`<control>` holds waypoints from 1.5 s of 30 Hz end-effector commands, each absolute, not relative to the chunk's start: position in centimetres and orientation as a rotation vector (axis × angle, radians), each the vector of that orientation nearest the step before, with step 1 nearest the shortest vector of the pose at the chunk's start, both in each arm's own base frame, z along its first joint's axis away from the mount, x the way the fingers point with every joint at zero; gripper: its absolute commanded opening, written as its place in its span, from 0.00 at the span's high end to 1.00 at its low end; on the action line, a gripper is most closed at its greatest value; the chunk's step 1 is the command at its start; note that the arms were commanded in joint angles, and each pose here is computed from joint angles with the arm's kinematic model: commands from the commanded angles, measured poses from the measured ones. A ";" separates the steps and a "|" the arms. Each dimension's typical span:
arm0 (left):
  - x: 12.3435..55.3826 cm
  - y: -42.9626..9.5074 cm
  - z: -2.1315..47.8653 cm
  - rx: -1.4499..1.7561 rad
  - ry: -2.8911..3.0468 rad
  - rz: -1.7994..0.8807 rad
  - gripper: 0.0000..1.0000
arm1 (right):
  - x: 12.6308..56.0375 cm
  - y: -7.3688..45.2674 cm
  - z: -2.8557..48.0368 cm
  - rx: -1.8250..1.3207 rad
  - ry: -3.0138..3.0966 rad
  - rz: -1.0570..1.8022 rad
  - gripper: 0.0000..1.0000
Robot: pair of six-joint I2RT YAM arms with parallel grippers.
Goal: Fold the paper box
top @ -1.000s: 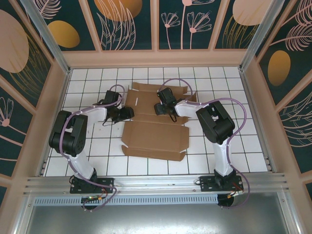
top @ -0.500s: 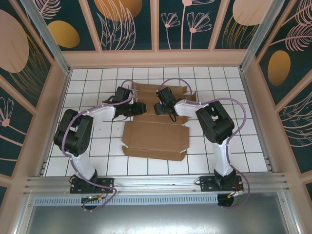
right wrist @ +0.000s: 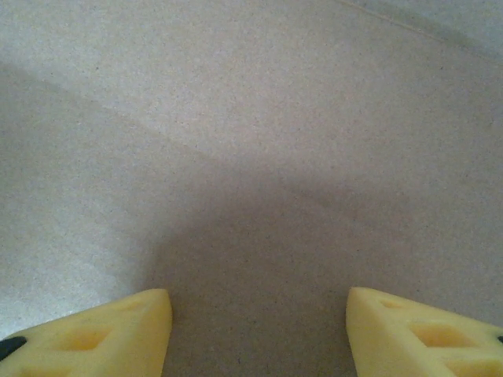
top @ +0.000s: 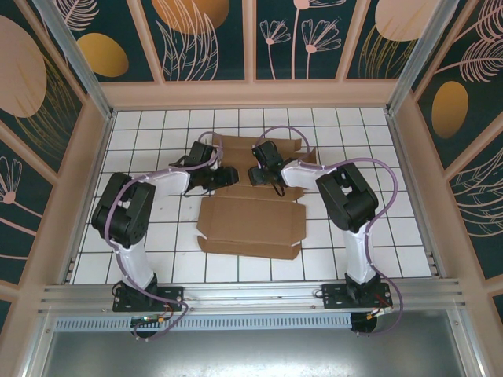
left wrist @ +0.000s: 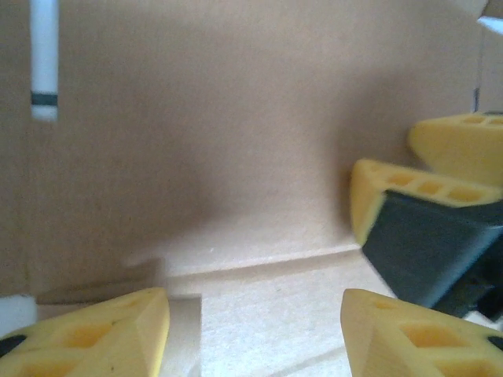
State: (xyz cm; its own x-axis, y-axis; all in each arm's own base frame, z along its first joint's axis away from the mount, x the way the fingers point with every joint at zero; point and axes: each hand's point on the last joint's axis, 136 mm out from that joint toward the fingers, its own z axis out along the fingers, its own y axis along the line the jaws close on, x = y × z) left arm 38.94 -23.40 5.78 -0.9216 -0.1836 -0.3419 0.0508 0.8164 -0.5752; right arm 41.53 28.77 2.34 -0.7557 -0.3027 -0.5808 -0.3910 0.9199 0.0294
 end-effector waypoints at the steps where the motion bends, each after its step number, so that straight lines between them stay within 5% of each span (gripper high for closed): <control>1: 41.1 -23.8 14.6 -0.030 2.443 -0.833 0.39 | 37.4 27.6 1.5 -0.544 2.639 0.250 0.39; 5: 40.7 -25.7 19.4 -0.012 2.362 -1.008 0.41 | 36.9 29.7 5.6 -0.566 2.555 0.469 0.37; 10: 39.1 -27.4 18.3 -0.020 2.386 -0.991 0.51 | 38.9 27.9 9.5 -0.437 2.476 0.505 0.38; 16: 37.7 -30.2 11.7 0.008 2.506 -0.958 1.00 | 42.3 23.3 9.5 -0.281 2.501 0.450 0.50; 26: 38.7 -28.7 2.4 -0.028 2.734 -0.676 1.00 | 42.3 23.2 2.9 -0.371 2.668 0.344 1.00; 45: 43.0 -29.8 -2.7 -0.028 2.833 -0.587 1.00 | 35.0 18.7 0.5 -0.143 2.748 0.207 1.00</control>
